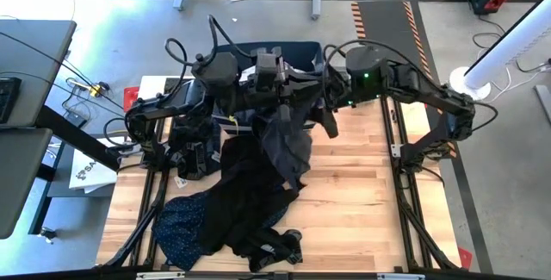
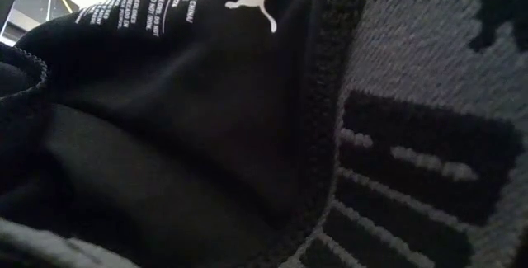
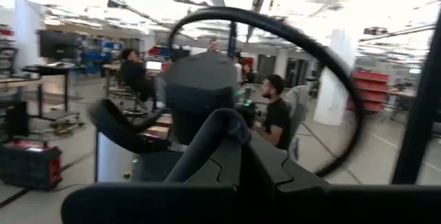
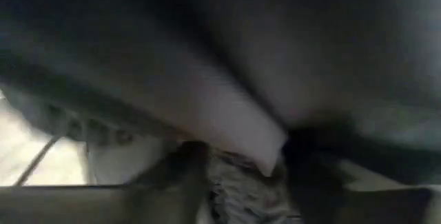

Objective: Sort clothes
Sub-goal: Put the black shorts into the laundry bin

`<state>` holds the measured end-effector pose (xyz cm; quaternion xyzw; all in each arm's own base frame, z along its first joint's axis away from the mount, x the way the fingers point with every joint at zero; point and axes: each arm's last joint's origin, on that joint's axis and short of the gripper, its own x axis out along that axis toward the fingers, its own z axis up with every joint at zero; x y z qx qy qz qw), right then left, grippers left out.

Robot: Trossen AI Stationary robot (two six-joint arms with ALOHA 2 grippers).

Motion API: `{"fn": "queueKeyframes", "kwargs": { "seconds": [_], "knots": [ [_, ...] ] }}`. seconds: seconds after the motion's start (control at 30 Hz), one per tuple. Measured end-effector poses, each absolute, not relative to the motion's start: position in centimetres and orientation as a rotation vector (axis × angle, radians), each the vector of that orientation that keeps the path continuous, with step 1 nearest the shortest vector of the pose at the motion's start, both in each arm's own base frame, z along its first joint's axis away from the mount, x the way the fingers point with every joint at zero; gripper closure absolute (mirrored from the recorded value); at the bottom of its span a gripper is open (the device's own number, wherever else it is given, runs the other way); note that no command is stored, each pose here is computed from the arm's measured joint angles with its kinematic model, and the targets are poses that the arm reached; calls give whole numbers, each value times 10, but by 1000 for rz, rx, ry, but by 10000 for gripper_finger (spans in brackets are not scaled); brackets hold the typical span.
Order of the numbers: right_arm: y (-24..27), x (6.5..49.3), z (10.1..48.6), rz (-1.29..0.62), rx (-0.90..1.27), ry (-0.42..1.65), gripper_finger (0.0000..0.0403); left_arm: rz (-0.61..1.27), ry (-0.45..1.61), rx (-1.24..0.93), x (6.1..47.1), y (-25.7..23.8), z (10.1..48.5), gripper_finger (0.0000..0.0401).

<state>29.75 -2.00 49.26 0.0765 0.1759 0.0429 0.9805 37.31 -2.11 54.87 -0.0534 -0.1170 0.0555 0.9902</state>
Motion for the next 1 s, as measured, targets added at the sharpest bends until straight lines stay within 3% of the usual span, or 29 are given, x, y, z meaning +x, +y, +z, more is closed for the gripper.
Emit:
{"fn": "queueKeyframes", "kwargs": {
  "seconds": [0.13,0.2,0.4,0.57,0.73,1.0],
  "knots": [
    [-24,291,505,8,123,255,359,67,-231,-123,363,-27,555,400],
    [-26,285,516,-14,97,172,386,63,-217,-124,352,-28,560,396],
    [-44,269,546,-147,88,-88,396,77,-88,-111,310,-26,569,346],
    [-67,259,559,-261,65,-215,398,240,77,-111,262,-17,569,306],
    [-94,260,567,-330,55,-351,398,432,150,-116,222,-8,570,299],
    [-123,287,584,-239,32,-560,400,521,234,-52,189,-2,568,308]
  ]
}}
